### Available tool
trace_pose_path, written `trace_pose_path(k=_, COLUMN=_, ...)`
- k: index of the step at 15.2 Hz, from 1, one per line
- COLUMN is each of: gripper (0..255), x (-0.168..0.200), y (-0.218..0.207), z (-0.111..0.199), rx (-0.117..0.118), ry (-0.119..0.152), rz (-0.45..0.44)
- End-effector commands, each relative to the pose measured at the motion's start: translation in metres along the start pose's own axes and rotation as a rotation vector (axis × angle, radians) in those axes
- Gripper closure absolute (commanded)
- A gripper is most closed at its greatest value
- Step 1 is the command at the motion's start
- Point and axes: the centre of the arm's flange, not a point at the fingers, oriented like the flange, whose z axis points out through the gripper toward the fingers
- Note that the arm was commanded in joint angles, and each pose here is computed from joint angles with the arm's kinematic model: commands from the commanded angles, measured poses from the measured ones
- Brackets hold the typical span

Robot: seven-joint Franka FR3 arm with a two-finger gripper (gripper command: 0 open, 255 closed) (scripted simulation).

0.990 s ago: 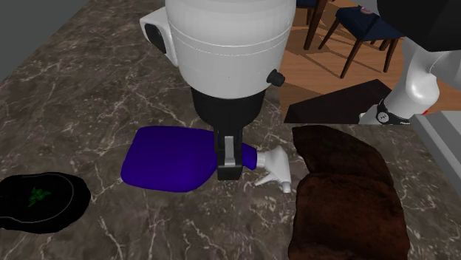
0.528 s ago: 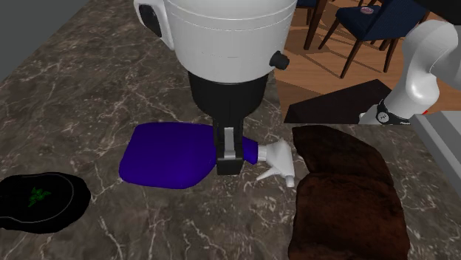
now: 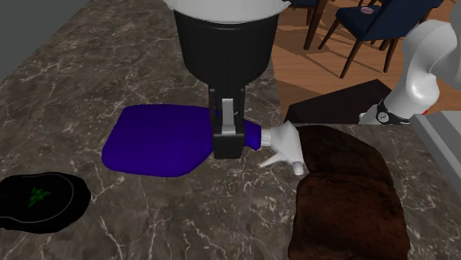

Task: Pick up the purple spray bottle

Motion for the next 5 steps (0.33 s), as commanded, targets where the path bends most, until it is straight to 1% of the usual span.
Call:
trace_pose_path(k=1, gripper=255, x=0.000, y=0.001, z=-0.011, rx=0.000, ry=0.000, rz=0.000)
trace_pose_path(k=3, gripper=255, x=0.001, y=0.002, z=-0.021, rx=0.000, ry=0.000, rz=0.000)
trace_pose_path(k=5, gripper=255, x=0.001, y=0.002, z=-0.022, rx=0.000, ry=0.000, rz=0.000)
